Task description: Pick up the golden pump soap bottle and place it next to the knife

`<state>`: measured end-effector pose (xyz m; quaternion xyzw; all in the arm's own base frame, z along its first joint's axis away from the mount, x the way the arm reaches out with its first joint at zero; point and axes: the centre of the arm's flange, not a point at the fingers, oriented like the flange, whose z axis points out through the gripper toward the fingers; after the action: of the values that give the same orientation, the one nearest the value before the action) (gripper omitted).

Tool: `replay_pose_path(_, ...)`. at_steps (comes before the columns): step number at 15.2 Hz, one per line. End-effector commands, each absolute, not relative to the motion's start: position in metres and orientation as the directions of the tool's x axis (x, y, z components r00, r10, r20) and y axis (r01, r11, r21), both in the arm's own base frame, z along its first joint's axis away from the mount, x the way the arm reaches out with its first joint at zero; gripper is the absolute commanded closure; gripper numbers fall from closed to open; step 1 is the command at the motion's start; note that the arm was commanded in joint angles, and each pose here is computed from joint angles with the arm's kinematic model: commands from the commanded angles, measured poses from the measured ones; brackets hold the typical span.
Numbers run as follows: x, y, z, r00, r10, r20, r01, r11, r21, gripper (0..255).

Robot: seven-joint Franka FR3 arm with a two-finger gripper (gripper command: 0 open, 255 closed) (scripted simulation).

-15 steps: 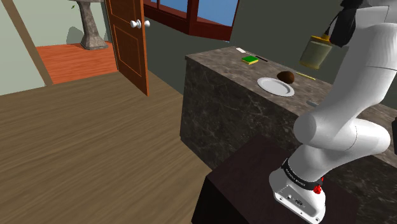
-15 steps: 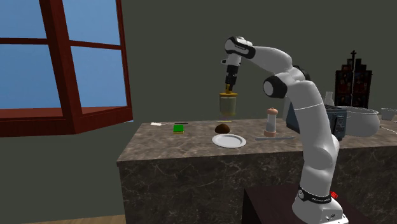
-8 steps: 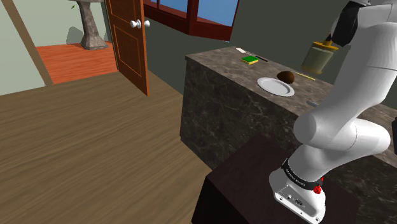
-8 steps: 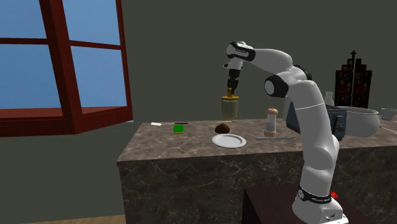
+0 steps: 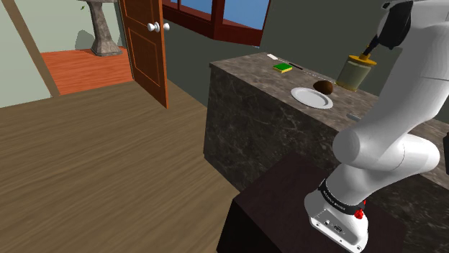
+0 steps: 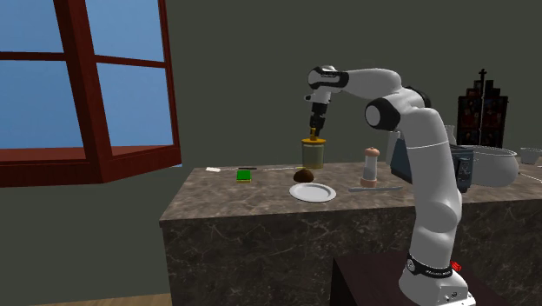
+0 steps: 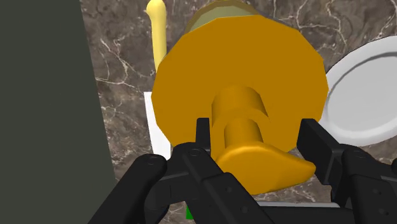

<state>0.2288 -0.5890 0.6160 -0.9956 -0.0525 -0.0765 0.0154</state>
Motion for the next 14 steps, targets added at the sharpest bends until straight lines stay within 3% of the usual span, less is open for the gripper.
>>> replay_pose_path(1,0.229,-0.589,0.606,0.983,0.102,0.154,0.107,-0.994,-0.021,255)
replay_pose_path(14,0.229,-0.589,0.581,0.983,0.102,0.154,0.107,-0.994,-0.021,255)
